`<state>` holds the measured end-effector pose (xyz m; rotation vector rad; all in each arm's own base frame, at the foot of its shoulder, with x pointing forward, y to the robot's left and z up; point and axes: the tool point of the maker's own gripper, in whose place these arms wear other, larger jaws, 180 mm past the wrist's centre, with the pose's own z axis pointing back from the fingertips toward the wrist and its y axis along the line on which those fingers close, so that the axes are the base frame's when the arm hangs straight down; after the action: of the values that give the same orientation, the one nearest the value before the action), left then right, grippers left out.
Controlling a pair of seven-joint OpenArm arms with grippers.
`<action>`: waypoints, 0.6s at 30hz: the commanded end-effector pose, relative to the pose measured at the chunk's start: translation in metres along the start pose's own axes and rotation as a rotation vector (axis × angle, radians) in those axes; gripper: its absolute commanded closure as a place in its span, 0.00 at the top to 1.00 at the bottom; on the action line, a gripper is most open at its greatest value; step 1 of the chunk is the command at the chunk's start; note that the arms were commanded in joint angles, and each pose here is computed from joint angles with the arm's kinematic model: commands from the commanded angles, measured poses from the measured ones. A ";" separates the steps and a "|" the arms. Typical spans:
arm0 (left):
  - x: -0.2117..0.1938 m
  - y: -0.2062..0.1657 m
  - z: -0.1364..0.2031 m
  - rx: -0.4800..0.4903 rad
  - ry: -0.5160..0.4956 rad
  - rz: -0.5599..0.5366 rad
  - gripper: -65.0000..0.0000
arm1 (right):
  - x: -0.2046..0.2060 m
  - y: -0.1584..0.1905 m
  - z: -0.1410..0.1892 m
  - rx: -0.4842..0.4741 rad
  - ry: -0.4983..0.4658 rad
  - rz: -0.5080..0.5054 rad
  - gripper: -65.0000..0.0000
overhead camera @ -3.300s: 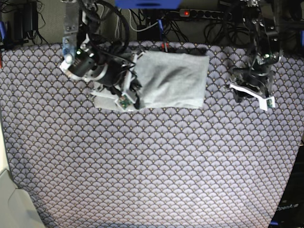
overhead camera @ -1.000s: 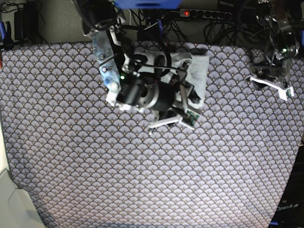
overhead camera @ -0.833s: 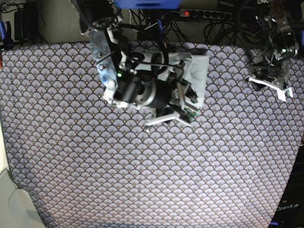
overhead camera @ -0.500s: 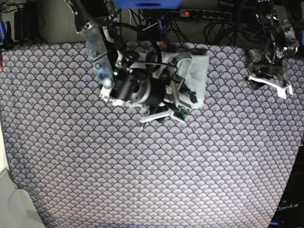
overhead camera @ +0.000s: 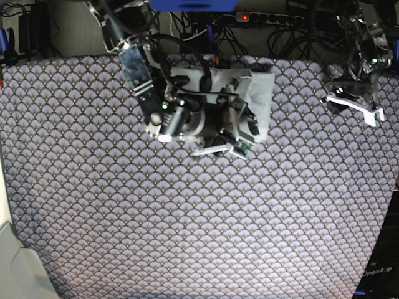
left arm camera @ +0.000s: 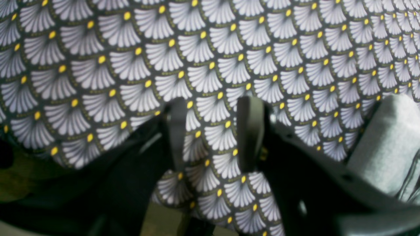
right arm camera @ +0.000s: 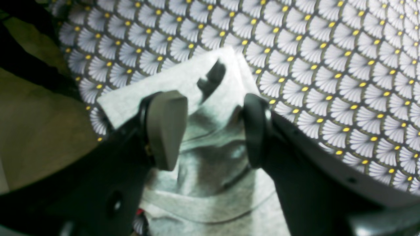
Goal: Fold the T-shirt properly
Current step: 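Press the folded stack flat with the right gripper and release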
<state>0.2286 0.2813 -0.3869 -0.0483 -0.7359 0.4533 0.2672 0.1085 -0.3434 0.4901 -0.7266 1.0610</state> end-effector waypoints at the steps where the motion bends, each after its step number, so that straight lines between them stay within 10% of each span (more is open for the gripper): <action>1: 0.012 0.000 0.004 -0.005 -0.038 -0.012 0.38 | 0.022 -0.005 0.003 -0.004 -0.061 0.021 0.50; 18: 0.013 -0.001 0.004 -0.006 -0.042 -0.012 0.38 | 0.011 -0.014 -0.018 0.031 -0.050 -0.018 0.46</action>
<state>0.2280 0.2814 -0.3872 -0.0476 -0.7345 0.4530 0.2817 0.1126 -0.3638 0.5243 -0.6948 1.0435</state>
